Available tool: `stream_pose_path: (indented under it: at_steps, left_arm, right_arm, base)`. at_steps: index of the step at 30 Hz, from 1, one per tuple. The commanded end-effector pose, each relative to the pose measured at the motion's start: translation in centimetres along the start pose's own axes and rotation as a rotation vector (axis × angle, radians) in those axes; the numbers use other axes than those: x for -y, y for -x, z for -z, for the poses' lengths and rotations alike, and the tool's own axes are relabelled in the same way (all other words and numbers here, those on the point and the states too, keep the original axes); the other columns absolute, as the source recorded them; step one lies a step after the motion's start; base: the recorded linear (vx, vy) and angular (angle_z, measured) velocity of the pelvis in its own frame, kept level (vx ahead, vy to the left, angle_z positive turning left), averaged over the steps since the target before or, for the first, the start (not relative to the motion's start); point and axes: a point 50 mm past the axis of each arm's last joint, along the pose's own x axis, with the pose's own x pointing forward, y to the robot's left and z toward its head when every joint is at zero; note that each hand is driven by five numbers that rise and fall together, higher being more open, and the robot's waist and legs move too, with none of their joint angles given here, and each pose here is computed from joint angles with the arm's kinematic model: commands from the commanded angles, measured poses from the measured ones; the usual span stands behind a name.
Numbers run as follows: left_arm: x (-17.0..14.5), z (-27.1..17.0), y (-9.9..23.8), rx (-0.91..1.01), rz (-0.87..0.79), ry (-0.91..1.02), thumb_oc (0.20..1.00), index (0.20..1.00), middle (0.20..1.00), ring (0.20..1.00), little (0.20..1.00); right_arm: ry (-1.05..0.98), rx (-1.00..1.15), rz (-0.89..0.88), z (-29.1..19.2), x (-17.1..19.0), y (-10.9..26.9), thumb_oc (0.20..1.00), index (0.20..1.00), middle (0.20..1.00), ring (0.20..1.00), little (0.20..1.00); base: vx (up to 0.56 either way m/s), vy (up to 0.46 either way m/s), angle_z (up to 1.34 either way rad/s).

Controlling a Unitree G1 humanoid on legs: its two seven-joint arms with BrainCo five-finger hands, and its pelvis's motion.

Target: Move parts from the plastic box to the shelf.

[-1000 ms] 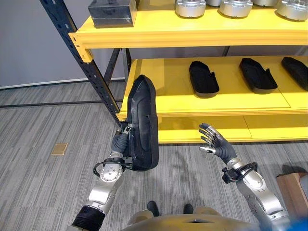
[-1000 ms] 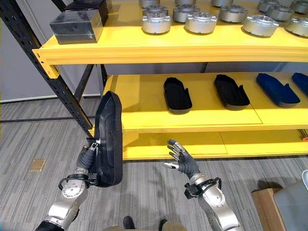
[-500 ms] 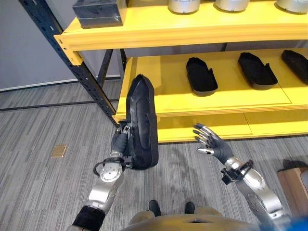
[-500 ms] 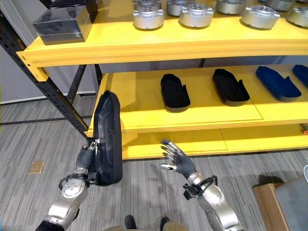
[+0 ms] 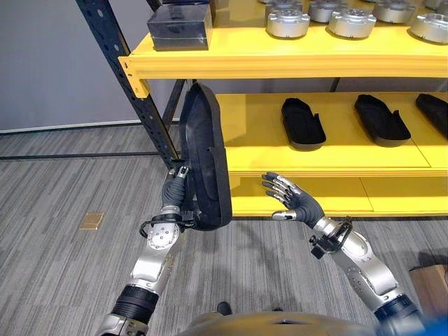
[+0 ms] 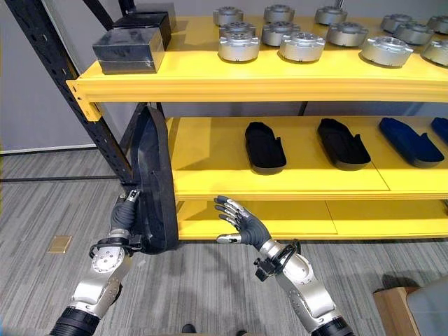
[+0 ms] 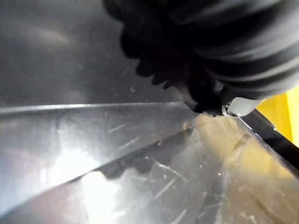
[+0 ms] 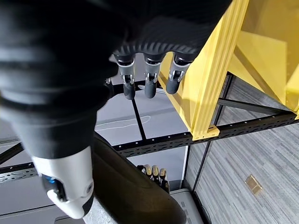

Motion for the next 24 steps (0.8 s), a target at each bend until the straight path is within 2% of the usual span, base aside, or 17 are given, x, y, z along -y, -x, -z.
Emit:
stream_pose_path:
  at_steps: [1,16,24]
  left_arm:
    - [-0.2,-3.1,-1.3,0.159,0.012,0.021,0.200,0.200,0.200,0.200,0.200]
    - [0.6,-1.2,-1.2,0.052,0.090,-0.033,0.200,0.200,0.200,0.200,0.200]
    - [1.2,0.0,-0.9,0.007,0.107,-0.067,0.200,0.200,0.200,0.200,0.200]
  right_arm:
    - [0.015,0.079,0.007,-1.3,0.1,-0.7,1.000,1.000,1.000,1.000,1.000]
    - [0.034,0.086,0.171,-1.5,1.4,-0.2,1.000,1.000,1.000,1.000,1.000]
    - [0.052,0.136,0.195,-2.4,2.0,-0.4,1.000,1.000,1.000,1.000,1.000]
  base:
    - [0.00,0.000,0.00]
    - [0.01,0.113,-0.02]
    - [-0.07,0.128,-0.25]
